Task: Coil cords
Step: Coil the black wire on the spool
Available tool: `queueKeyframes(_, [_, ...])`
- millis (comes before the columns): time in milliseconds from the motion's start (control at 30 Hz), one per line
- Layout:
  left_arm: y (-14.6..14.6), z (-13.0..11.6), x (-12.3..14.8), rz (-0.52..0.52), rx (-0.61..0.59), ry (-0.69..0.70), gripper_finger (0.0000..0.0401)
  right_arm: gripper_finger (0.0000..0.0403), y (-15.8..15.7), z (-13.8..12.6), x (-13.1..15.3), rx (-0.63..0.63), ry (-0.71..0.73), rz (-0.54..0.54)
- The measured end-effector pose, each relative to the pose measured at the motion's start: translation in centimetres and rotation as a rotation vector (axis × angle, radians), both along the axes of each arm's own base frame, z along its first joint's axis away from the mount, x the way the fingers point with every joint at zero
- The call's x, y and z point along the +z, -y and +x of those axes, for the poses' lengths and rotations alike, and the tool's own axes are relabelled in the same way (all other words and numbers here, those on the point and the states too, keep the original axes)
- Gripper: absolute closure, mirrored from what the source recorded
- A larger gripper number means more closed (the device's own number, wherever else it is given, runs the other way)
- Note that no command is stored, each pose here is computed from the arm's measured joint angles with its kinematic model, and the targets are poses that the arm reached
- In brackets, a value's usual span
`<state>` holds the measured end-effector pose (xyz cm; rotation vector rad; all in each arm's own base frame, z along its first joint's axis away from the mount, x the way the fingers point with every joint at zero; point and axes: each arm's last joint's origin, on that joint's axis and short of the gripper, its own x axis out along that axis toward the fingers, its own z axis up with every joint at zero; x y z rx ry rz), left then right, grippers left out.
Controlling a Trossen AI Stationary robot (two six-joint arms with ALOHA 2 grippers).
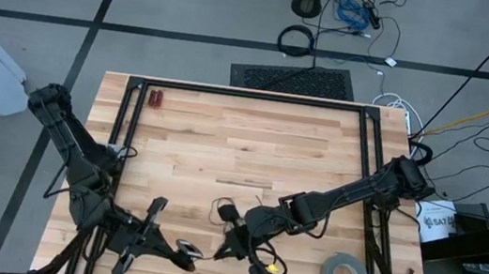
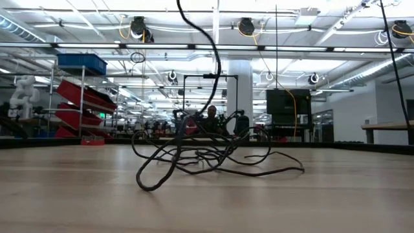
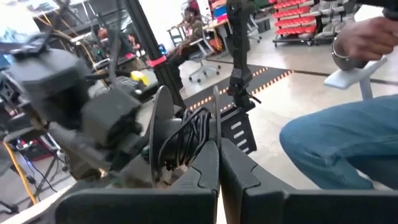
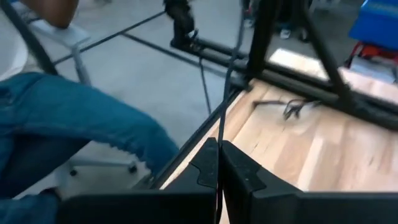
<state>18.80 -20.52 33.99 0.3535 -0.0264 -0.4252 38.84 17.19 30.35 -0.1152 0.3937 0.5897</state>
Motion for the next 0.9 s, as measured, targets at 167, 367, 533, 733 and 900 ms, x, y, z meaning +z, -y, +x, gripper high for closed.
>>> queueKeyframes(167, [0.7,0.8,-0.6,0.038,-0.033,0.035,0.0401,0.0403,0.6,0.7,0.3,-0.017,0.066,0.007])
queueKeyframes(367, [1.0,1.0,-0.5,0.050,-0.099,0.076,0.0401,0.0403,1.0,1.3,-0.1,-0.115,0.089,-0.023])
queueKeyframes(533, [1.0,1.0,-0.5,0.049,-0.137,0.078,0.0401,0.0403,1.3,1.4,-0.1,-0.246,0.114,-0.078])
queueKeyframes(733, [1.1,1.0,-0.6,0.054,-0.167,0.077,0.0401,0.0403,1.0,1.3,0.0,-0.263,0.132,-0.107])
queueKeyframes(900, [1.0,1.2,-0.6,0.047,-0.209,0.079,0.0401,0.0403,1.0,1.4,0.2,-0.260,0.153,-0.092])
